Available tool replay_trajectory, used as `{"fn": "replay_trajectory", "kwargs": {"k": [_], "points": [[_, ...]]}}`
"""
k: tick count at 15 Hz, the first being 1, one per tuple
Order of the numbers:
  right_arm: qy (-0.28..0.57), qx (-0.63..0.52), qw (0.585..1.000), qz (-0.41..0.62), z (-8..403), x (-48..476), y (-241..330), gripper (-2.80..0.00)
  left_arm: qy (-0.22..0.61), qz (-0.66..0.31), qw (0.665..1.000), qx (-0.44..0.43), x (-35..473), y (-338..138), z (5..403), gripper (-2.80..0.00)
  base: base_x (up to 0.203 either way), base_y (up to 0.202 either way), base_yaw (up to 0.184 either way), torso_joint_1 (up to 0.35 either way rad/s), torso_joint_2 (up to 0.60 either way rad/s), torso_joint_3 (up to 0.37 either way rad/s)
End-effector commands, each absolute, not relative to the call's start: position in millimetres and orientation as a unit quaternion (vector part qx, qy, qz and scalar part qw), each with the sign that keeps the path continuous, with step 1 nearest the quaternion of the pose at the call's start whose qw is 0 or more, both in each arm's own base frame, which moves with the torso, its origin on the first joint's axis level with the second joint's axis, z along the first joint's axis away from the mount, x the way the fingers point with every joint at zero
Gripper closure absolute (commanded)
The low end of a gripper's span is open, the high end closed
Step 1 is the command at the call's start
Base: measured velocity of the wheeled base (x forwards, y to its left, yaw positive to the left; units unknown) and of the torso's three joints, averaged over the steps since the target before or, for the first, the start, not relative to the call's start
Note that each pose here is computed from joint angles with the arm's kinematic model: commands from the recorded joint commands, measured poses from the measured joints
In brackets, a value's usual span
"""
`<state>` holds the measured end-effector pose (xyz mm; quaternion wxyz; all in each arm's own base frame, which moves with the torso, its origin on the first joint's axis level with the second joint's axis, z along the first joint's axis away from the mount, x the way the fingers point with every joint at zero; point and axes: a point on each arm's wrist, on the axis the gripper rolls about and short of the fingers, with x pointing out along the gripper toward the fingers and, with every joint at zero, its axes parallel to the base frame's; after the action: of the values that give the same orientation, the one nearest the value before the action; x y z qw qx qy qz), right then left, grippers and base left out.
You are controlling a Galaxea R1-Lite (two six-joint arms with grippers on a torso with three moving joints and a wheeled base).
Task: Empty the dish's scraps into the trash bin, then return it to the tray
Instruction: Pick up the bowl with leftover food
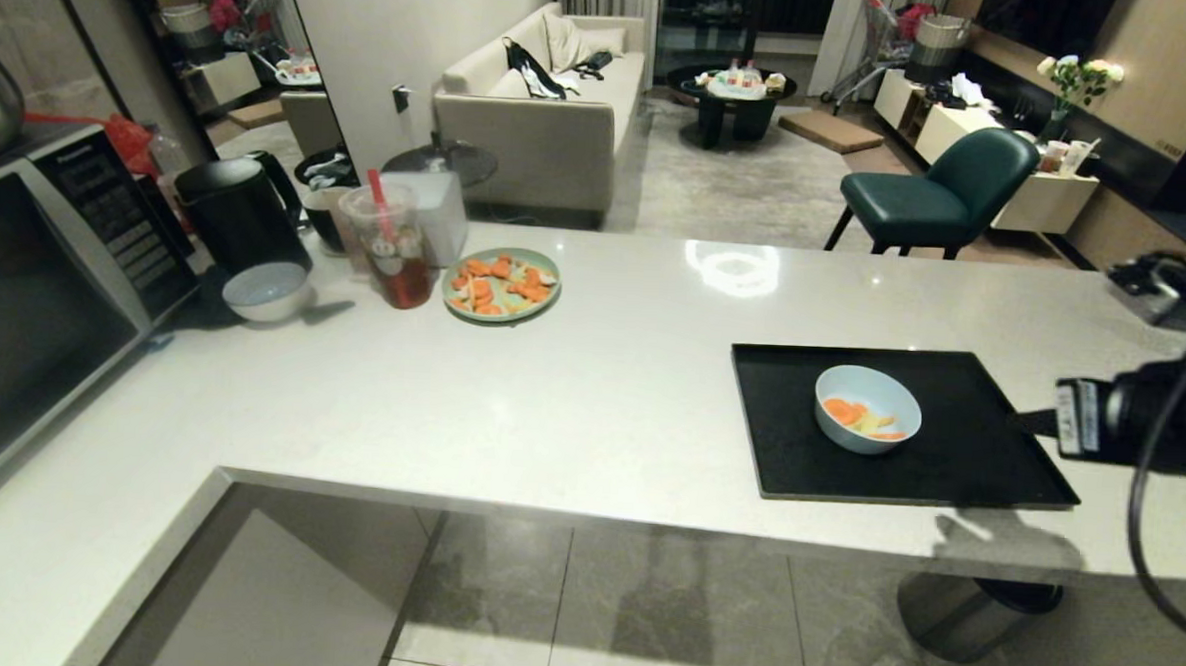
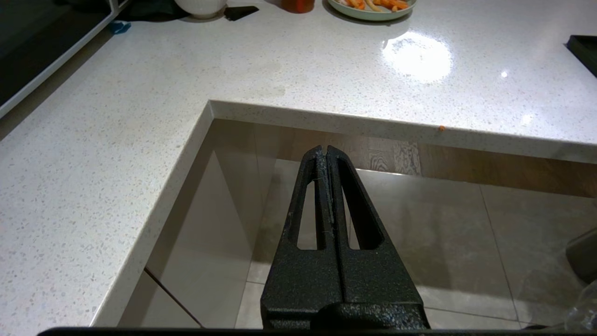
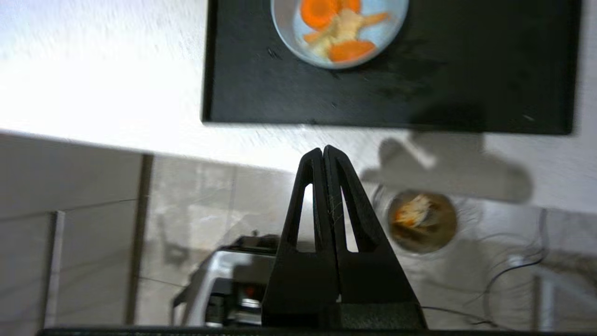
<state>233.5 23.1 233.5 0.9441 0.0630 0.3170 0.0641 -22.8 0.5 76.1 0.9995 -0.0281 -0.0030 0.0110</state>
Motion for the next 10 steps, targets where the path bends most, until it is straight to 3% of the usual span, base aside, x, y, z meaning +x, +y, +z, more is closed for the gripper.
{"fn": "replay_trajectory", "kwargs": {"k": [1,2,6,10], "points": [[0.369,0.093,0.923,0.058,215,295,43,0.0,-0.003,0.011,1.0,-0.028,-23,1,76,0.0,0.0,0.0,0.0,0.0,0.0,0.0],[0.376,0.101,0.92,0.054,216,308,48,-2.8,-0.003,0.011,1.0,-0.028,-23,1,76,0.0,0.0,0.0,0.0,0.0,0.0,0.0],[0.428,0.105,0.897,0.039,204,338,56,-2.8,-0.003,0.011,1.0,-0.029,-23,1,76,0.0,0.0,0.0,0.0,0.0,0.0,0.0],[0.424,0.112,0.898,0.025,205,358,48,-2.8,-0.003,0.011,1.0,-0.029,-23,1,76,0.0,0.0,0.0,0.0,0.0,0.0,0.0]]}}
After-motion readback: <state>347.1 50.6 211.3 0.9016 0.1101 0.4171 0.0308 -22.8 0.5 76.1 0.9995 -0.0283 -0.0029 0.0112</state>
